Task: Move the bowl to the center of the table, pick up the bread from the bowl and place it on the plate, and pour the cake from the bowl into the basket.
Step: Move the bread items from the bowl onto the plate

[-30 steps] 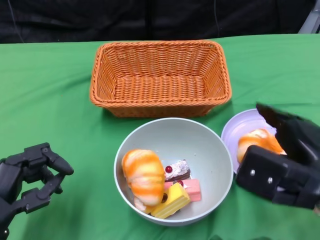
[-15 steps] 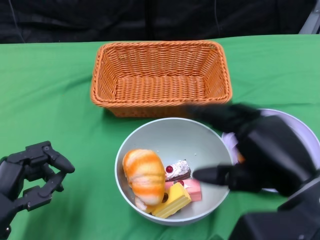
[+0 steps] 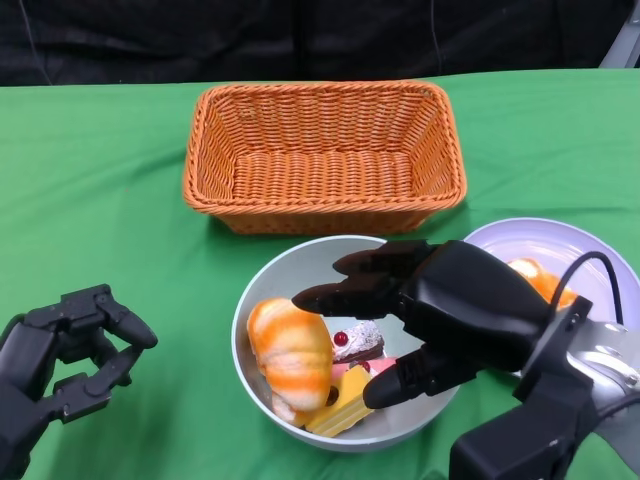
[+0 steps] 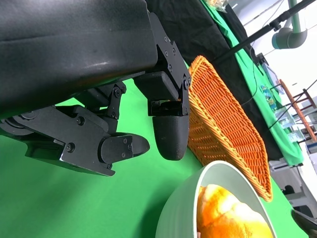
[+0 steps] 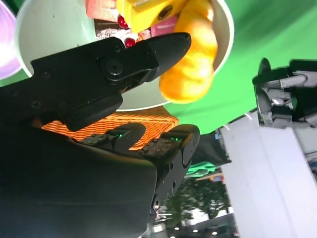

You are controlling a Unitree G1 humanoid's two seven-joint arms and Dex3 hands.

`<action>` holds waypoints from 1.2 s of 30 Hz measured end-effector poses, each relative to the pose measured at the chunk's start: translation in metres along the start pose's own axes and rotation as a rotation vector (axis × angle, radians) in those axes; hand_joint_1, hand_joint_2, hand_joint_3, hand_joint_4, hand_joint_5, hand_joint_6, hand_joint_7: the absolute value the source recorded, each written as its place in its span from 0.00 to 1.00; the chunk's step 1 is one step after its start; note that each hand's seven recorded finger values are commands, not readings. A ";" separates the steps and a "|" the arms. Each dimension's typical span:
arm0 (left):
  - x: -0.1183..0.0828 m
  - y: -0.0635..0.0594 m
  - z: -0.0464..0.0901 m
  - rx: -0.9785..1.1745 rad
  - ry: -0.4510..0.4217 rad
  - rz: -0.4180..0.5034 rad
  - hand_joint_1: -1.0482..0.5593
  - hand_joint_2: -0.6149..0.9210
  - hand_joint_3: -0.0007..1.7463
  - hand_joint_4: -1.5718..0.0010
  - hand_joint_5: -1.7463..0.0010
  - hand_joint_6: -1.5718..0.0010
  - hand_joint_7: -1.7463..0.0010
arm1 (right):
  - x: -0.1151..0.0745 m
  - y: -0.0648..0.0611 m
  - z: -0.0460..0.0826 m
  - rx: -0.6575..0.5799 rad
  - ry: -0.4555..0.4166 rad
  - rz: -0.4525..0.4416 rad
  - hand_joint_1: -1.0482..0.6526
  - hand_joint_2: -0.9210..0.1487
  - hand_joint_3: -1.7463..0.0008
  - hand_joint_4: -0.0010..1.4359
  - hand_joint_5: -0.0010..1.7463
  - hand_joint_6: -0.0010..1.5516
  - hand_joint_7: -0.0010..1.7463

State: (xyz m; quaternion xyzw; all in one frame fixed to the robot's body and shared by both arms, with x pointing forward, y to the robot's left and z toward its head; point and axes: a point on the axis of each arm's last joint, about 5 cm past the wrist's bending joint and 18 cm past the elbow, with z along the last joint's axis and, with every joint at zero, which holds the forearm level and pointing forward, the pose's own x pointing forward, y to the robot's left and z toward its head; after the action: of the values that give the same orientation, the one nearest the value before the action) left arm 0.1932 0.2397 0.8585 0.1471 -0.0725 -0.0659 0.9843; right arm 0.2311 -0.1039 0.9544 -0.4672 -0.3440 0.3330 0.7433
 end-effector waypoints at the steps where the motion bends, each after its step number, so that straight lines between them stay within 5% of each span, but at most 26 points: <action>1: 0.000 0.000 0.000 0.000 0.001 0.002 0.62 0.95 0.27 0.52 0.09 0.50 0.36 | 0.002 0.002 -0.002 -0.013 -0.015 -0.005 0.25 0.08 1.00 0.33 0.00 0.37 0.00; 7: 0.000 -0.002 0.000 -0.016 -0.007 0.000 0.61 0.96 0.28 0.52 0.07 0.51 0.34 | 0.015 0.019 -0.017 -0.097 -0.085 -0.012 0.24 0.09 1.00 0.31 0.00 0.38 0.00; 20: 0.001 -0.006 -0.001 -0.054 -0.013 -0.005 0.62 0.93 0.35 0.52 0.06 0.54 0.26 | 0.031 0.029 -0.034 -0.159 -0.185 -0.086 0.21 0.11 1.00 0.28 0.00 0.35 0.00; 23: 0.001 -0.006 -0.001 -0.063 -0.013 -0.001 0.57 0.99 0.22 0.51 0.05 0.52 0.31 | 0.034 0.033 -0.037 -0.149 -0.225 -0.056 0.21 0.09 1.00 0.27 0.00 0.30 0.00; 29: 0.000 -0.009 -0.002 -0.086 -0.028 -0.005 0.53 1.00 0.18 0.51 0.03 0.52 0.27 | 0.040 0.035 -0.038 -0.138 -0.314 -0.072 0.20 0.08 0.99 0.26 0.00 0.28 0.01; 36: 0.000 -0.009 -0.003 -0.086 -0.015 -0.007 0.64 0.91 0.40 0.55 0.01 0.55 0.27 | 0.037 0.043 -0.037 -0.124 -0.364 -0.039 0.19 0.06 0.99 0.26 0.00 0.30 0.00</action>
State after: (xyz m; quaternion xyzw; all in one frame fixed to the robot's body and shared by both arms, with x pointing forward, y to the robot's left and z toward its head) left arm 0.1931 0.2320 0.8533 0.1043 -0.0764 -0.0733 0.9889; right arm 0.2738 -0.0759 0.9099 -0.4375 -0.5015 0.3758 0.6449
